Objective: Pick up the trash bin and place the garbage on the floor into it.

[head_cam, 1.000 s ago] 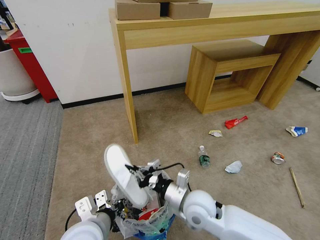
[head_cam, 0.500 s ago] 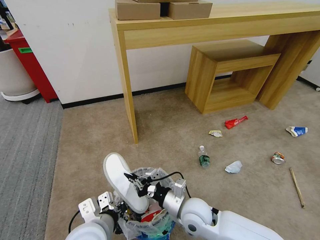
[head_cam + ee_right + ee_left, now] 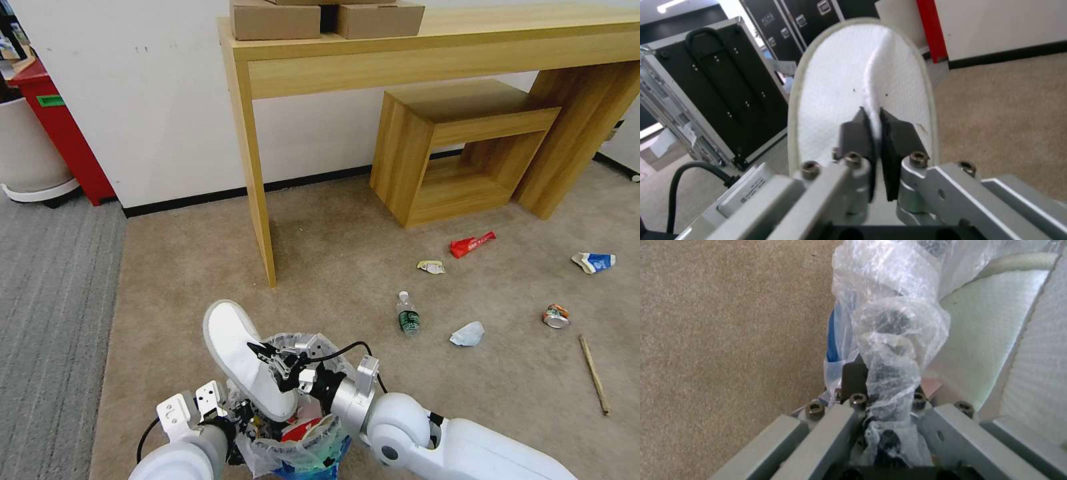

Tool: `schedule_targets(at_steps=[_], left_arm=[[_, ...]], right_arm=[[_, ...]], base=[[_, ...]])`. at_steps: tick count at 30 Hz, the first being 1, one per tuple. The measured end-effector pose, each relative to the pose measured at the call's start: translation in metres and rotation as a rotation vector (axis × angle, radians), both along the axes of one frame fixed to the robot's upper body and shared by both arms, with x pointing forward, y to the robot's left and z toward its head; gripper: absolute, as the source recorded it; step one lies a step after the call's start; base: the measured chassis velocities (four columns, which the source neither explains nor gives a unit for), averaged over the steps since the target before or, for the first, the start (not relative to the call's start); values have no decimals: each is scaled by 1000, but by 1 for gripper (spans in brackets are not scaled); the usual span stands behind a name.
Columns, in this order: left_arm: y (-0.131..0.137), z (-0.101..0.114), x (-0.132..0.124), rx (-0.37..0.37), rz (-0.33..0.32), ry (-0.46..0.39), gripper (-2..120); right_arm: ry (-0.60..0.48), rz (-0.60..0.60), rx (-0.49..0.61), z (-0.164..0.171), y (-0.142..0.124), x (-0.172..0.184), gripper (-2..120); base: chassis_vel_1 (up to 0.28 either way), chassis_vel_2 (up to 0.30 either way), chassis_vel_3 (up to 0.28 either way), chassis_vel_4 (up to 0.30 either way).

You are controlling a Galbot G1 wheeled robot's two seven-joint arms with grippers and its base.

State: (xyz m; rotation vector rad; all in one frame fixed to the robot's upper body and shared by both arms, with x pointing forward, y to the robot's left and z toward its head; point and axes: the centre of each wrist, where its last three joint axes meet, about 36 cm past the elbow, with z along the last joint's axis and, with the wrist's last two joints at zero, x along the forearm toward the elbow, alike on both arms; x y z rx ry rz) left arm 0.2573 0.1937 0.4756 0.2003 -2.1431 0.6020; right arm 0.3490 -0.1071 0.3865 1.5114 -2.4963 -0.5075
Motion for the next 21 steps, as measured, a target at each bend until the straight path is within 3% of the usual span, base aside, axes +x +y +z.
schedule_targets(at_steps=[1,4,6,9,17,19,21], left_arm=[[0,0,0,1,1,0,0],[0,-1,0,2,1,1,0],[-1,-2,0,5,1,3,0],[-2,-3,0,7,0,5,0],[-2,-4,1,9,-2,4,0],[-1,-5,4,9,-1,-4,0],[0,-5,5,9,0,-8,0]], right_arm=[[-2,3,-2,-1,-1,1,14],[-3,4,-3,-1,-1,0,10],[-5,5,-4,-1,-1,1,0],[-9,4,-5,0,-1,2,0],[-49,-26,6,8,0,12,25],[-92,-49,25,21,-1,25,37],[-119,-61,39,30,-3,32,40]], base=[[0,0,0,0],[0,0,0,0],[0,0,0,0],[0,0,0,0],[0,0,0,0],[0,0,0,0],[0,0,0,0]])
